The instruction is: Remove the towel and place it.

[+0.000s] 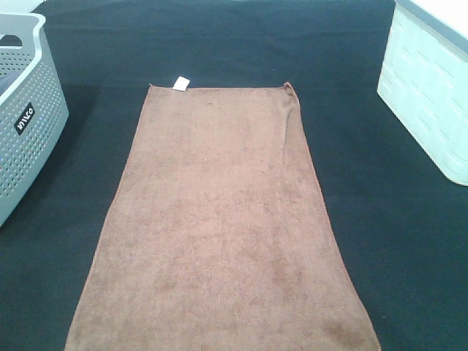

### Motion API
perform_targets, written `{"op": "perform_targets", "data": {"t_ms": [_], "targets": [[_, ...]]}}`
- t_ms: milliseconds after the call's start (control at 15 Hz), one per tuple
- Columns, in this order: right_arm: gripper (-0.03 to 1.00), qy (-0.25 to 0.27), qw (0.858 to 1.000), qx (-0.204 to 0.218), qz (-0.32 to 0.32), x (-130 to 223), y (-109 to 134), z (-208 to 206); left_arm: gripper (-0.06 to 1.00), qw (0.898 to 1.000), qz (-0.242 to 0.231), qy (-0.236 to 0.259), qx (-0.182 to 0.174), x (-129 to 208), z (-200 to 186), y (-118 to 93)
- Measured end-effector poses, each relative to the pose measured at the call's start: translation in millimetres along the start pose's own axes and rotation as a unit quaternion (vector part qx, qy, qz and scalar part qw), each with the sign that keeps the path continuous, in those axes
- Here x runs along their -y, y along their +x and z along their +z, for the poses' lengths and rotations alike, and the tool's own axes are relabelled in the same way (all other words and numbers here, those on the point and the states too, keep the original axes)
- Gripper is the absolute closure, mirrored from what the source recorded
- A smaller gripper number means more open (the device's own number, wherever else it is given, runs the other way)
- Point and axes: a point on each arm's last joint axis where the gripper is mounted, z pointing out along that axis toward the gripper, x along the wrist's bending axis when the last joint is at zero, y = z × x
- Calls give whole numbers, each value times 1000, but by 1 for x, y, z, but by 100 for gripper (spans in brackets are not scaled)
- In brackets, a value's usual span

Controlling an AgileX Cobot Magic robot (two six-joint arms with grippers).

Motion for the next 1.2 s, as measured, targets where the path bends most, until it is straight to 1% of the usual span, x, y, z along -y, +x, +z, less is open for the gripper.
{"op": "perform_targets", "data": {"t_ms": [67, 333, 533, 1200], "targets": [[30, -3, 1000, 0, -4, 1, 0, -1, 14, 1000, 4, -16, -2, 3, -4, 0], [30, -25, 999, -11, -35, -1, 2, 6, 14, 1000, -10, -20, 14, 5, 0, -3], [30, -29, 999, -10, -34, -1, 1, 8, 14, 999, -25, -24, 14, 4, 1, -3], [30, -30, 999, -12, -33, -1, 2, 9, 14, 999, -30, -25, 17, 4, 1, -4]]}}
